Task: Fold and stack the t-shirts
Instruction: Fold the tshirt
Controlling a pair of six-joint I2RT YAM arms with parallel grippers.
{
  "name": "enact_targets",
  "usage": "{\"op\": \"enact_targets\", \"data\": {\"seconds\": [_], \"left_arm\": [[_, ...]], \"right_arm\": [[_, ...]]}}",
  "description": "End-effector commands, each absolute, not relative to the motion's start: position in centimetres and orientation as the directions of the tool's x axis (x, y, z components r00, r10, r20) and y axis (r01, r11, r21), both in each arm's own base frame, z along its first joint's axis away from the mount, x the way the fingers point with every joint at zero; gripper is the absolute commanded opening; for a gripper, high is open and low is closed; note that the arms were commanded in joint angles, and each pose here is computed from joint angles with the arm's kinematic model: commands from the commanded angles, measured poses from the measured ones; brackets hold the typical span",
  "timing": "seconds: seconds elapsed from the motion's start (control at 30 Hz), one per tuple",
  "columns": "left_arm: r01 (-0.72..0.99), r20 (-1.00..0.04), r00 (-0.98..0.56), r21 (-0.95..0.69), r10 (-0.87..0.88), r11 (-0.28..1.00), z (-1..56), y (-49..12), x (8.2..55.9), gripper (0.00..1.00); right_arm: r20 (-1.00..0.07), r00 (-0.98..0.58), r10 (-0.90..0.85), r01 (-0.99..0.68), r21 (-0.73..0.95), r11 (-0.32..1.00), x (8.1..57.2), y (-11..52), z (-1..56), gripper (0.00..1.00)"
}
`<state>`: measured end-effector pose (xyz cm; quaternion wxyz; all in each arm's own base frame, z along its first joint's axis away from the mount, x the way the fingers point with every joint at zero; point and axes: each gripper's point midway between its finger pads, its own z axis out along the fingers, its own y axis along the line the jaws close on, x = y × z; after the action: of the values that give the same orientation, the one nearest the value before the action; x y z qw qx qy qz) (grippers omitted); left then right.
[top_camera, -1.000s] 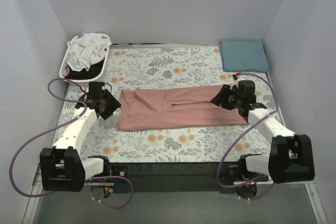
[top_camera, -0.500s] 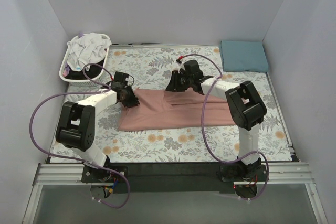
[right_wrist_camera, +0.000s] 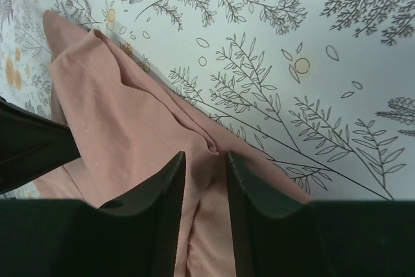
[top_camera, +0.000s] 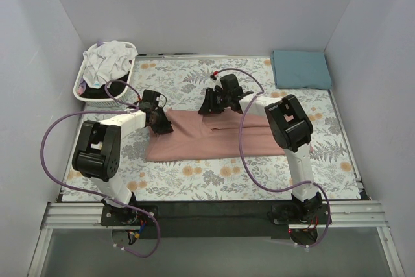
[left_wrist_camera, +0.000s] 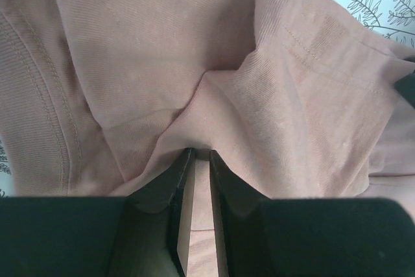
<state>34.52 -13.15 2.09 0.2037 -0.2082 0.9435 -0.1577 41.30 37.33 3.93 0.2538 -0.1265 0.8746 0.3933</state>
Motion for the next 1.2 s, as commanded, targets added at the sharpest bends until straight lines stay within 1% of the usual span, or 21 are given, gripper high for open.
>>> {"op": "enact_targets", "data": {"seconds": [0.0,0.13,0.23,0.27,0.33,0.53,0.7,1.03,1.17], "left_arm": [[-0.357,-0.296,-0.845,-0.311,-0.446,0.881,0.3,-12.3,33.6,0.14],[-0.361,-0.301,-0.843,-0.296,-0.445,0.884,0.3,-12.0,33.5,0.14],[-0.363,-0.303,-0.843,-0.290,-0.445,0.885,0.4,-11.9,33.6,0.14],[-0.365,-0.299,-0.844,-0.286,-0.445,0.886,0.3,-11.9,33.5,0.14],[-0.365,-0.292,-0.849,-0.280,-0.441,0.888,0.1,-11.8,33.2,0.14],[-0.376,-0.263,-0.859,-0.257,-0.438,0.890,-0.6,-11.7,33.0,0.14],[-0.384,-0.248,-0.864,-0.236,-0.437,0.893,-1.0,-11.6,32.8,0.13],[-0.395,-0.231,-0.869,-0.207,-0.437,0.895,-1.7,-11.2,32.3,0.11],[-0.397,-0.224,-0.871,-0.201,-0.437,0.895,-1.8,-11.2,32.3,0.11]], "right_arm": [[-0.556,-0.831,-0.027,-0.457,0.653,0.604,41.1,38.8,5.3,0.37],[-0.550,-0.835,-0.028,-0.452,0.657,0.603,41.0,38.9,5.0,0.33],[-0.561,-0.828,-0.022,-0.458,0.651,0.606,41.3,38.9,5.4,0.16],[-0.567,-0.824,-0.017,-0.458,0.647,0.610,41.6,38.7,5.6,0.07],[-0.593,-0.805,-0.008,-0.471,0.632,0.615,42.0,38.4,6.6,0.01],[-0.624,-0.782,0.012,-0.470,0.602,0.645,42.2,37.0,8.0,0.01],[-0.623,-0.782,0.011,-0.455,0.583,0.673,41.5,35.9,7.3,0.01],[-0.657,-0.753,0.031,-0.450,0.549,0.704,41.7,34.6,8.3,0.01],[-0.650,-0.759,0.025,-0.445,0.547,0.710,41.1,34.2,7.9,0.01]]}}
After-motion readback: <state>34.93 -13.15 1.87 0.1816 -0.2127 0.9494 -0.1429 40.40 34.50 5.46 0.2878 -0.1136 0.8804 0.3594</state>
